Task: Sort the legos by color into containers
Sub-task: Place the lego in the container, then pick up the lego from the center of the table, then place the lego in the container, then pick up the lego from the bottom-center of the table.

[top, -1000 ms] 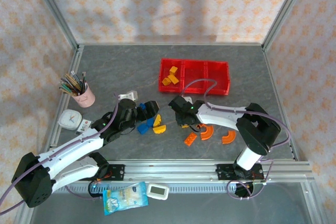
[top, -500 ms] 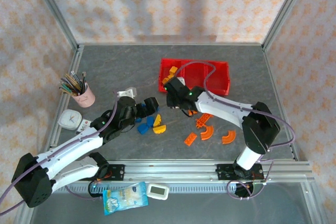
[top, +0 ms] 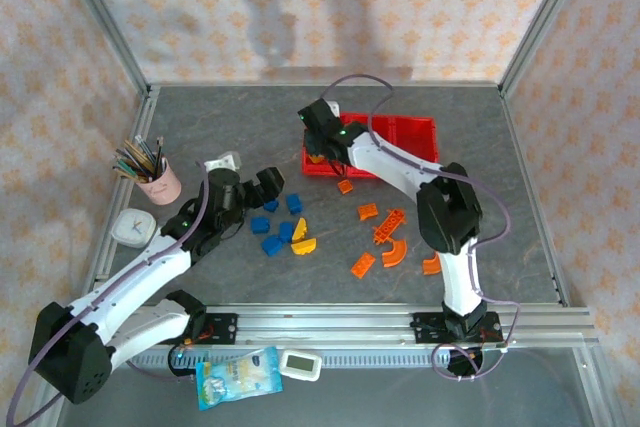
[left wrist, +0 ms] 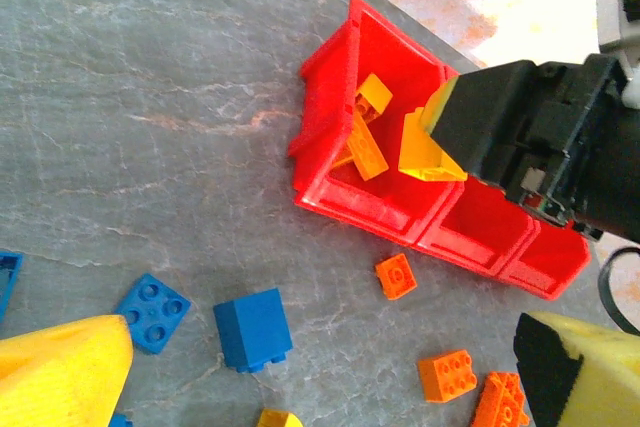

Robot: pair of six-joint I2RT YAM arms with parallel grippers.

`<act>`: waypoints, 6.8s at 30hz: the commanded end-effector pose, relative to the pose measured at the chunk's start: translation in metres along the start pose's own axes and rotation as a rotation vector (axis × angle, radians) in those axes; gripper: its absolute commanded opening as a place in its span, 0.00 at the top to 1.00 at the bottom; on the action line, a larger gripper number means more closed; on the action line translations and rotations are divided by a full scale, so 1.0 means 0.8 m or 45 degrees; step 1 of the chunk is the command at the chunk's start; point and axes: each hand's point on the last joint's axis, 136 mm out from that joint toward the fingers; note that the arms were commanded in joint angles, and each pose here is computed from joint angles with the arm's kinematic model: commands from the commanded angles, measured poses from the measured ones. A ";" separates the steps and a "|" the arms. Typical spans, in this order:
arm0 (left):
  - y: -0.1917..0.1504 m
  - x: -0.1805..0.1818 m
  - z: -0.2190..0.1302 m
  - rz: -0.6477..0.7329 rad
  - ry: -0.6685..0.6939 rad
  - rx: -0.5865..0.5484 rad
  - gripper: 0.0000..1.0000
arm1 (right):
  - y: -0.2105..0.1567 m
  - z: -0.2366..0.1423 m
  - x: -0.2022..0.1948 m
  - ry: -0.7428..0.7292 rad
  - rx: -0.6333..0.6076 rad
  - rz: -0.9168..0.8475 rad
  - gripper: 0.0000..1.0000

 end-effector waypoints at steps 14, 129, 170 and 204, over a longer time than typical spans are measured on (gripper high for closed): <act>0.026 -0.019 0.015 0.036 -0.044 -0.034 0.01 | 0.045 0.091 -0.026 -0.110 -0.065 0.007 0.62; -0.022 0.040 -0.042 -0.049 0.051 0.075 0.01 | -0.224 -0.068 0.058 0.048 0.281 0.146 0.77; 0.005 -0.041 0.022 -0.030 -0.125 0.044 0.01 | 0.062 0.018 -0.027 -0.084 -0.093 0.005 0.56; -0.033 0.060 -0.068 -0.081 0.163 0.089 0.01 | -0.248 -0.139 0.069 0.457 0.311 -0.543 0.24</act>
Point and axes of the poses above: each hand's point on the last joint's axis, 136 mm out from that joint toward the fingers, its own z axis out along the fingers, its own x axis along the line the jaws close on, y = z × x, and after that the axes turned 3 degrees about -z, right-handed
